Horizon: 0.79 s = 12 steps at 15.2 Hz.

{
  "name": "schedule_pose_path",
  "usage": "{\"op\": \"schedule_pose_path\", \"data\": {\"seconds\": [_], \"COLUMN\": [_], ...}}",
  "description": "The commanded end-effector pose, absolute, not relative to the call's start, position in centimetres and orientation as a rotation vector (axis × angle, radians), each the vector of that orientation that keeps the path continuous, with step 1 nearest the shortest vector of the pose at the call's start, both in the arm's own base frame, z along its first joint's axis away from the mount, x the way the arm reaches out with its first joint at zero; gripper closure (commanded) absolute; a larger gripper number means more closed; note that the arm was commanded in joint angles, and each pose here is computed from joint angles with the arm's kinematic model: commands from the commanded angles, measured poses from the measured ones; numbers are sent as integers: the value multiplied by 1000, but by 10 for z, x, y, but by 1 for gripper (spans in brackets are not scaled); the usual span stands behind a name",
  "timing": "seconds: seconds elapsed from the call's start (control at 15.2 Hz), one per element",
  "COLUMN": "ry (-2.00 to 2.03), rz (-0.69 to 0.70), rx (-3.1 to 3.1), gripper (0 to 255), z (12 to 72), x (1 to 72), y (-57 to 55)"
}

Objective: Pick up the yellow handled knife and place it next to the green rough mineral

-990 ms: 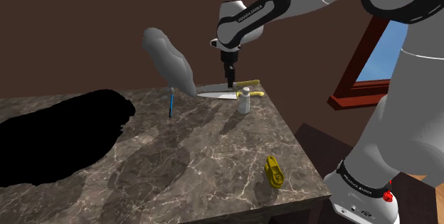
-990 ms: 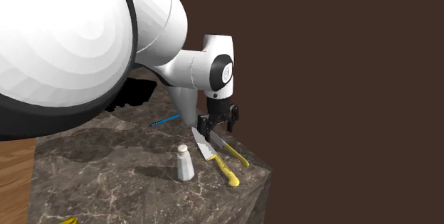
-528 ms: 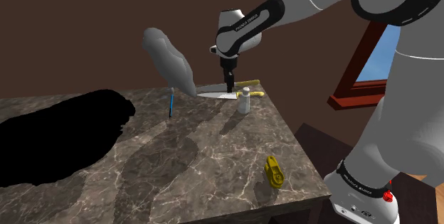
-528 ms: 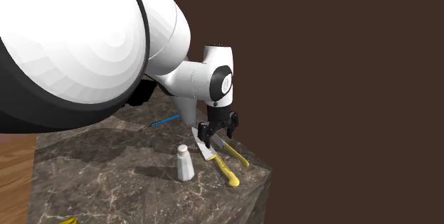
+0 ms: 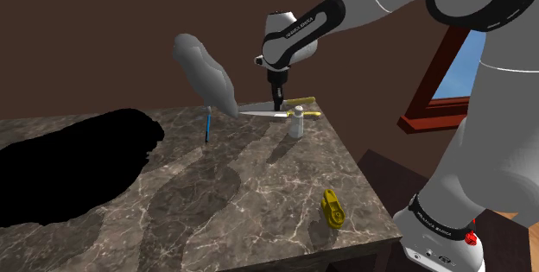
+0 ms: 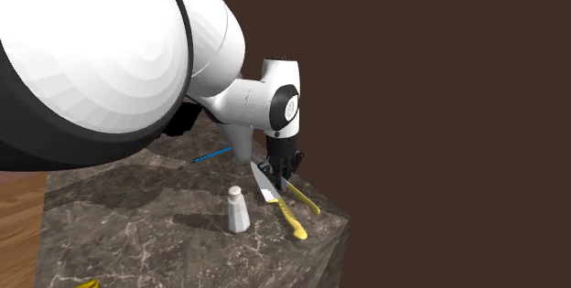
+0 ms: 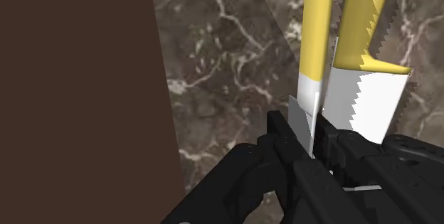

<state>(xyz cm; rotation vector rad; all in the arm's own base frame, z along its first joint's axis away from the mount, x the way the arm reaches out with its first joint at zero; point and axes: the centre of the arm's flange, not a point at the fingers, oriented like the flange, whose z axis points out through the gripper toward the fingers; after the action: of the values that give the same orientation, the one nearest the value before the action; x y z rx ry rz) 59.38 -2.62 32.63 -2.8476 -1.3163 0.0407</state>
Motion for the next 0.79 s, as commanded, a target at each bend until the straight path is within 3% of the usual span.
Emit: {"op": "schedule_pose_path", "data": {"seconds": [0.0,0.73], "ry": [-1316,-1316], "rz": [41,41], "rx": [-2848,-2848], "gripper": [255,255], "z": [326,353], "x": [594,594], "y": [-26,-26]}}
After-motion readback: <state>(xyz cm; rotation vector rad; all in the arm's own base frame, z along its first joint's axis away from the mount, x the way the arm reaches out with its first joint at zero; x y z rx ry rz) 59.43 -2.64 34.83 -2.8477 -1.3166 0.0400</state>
